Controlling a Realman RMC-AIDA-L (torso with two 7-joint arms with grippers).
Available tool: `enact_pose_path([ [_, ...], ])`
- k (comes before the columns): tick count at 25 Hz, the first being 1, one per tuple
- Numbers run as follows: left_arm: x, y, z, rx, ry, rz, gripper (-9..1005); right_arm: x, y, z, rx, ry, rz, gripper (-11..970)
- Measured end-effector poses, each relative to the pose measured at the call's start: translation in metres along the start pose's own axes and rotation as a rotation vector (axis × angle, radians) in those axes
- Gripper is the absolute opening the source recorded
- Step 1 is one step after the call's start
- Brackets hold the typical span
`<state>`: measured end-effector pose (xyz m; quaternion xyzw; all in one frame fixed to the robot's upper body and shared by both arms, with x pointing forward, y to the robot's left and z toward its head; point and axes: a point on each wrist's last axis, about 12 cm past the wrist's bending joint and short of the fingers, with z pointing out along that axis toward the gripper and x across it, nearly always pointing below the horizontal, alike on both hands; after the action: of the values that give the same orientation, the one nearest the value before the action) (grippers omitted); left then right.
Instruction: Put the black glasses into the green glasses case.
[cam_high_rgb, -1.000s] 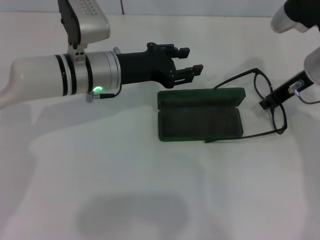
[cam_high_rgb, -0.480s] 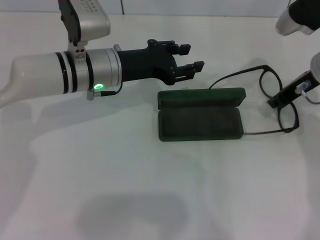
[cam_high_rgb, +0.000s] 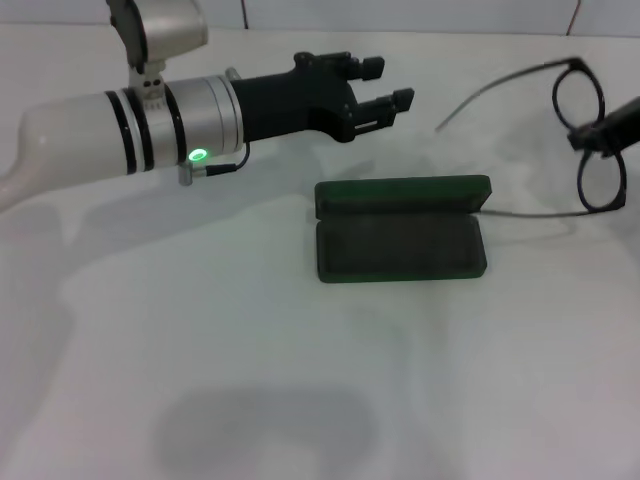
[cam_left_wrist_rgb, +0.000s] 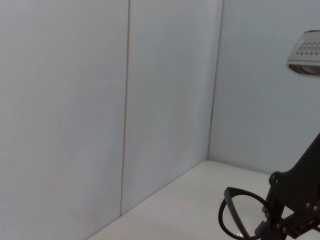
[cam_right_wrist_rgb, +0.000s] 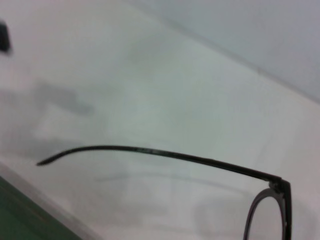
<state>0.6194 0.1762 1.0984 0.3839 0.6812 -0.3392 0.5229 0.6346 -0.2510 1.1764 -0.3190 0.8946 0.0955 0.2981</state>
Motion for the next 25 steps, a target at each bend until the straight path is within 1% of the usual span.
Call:
enact_pose_path([
  [1, -0.004, -0.001, -0.001, 0.015, -0.032, -0.006, 559, 0.002, -0.002, -0.004, -0.022, -0.040, 0.006, 98],
  [2, -0.004, -0.002, -0.001, 0.019, -0.037, -0.007, 559, 0.004, -0.003, -0.008, -0.040, -0.074, 0.009, 97],
  [4, -0.009, -0.006, -0.004, 0.060, -0.082, -0.014, 559, 0.010, -0.006, -0.013, -0.078, -0.153, 0.013, 96],
  [7, -0.017, -0.010, -0.011, 0.130, -0.145, -0.029, 559, 0.025, -0.012, -0.022, -0.141, -0.326, 0.042, 96],
  [9, -0.021, -0.010, -0.016, 0.157, -0.173, -0.034, 559, 0.037, -0.017, -0.025, -0.186, -0.462, 0.070, 96],
  [10, -0.022, -0.009, -0.018, 0.158, -0.181, -0.035, 559, 0.042, -0.018, -0.025, -0.212, -0.537, 0.085, 96],
  [13, -0.019, -0.005, -0.025, 0.127, -0.176, -0.039, 559, 0.053, -0.019, -0.025, -0.247, -0.693, 0.106, 96],
  [15, -0.018, -0.005, -0.025, 0.124, -0.173, -0.043, 559, 0.059, -0.020, -0.026, -0.258, -0.773, 0.117, 96],
  [18, -0.016, -0.010, -0.021, 0.146, -0.166, -0.046, 559, 0.061, -0.018, -0.026, -0.264, -0.854, 0.120, 96],
  [21, -0.016, -0.017, -0.014, 0.191, -0.144, -0.040, 559, 0.061, -0.014, -0.024, -0.270, -0.908, 0.129, 96],
  [25, -0.017, -0.041, 0.004, 0.378, -0.060, 0.010, 558, 0.058, -0.012, -0.018, -0.273, -0.937, 0.147, 96],
])
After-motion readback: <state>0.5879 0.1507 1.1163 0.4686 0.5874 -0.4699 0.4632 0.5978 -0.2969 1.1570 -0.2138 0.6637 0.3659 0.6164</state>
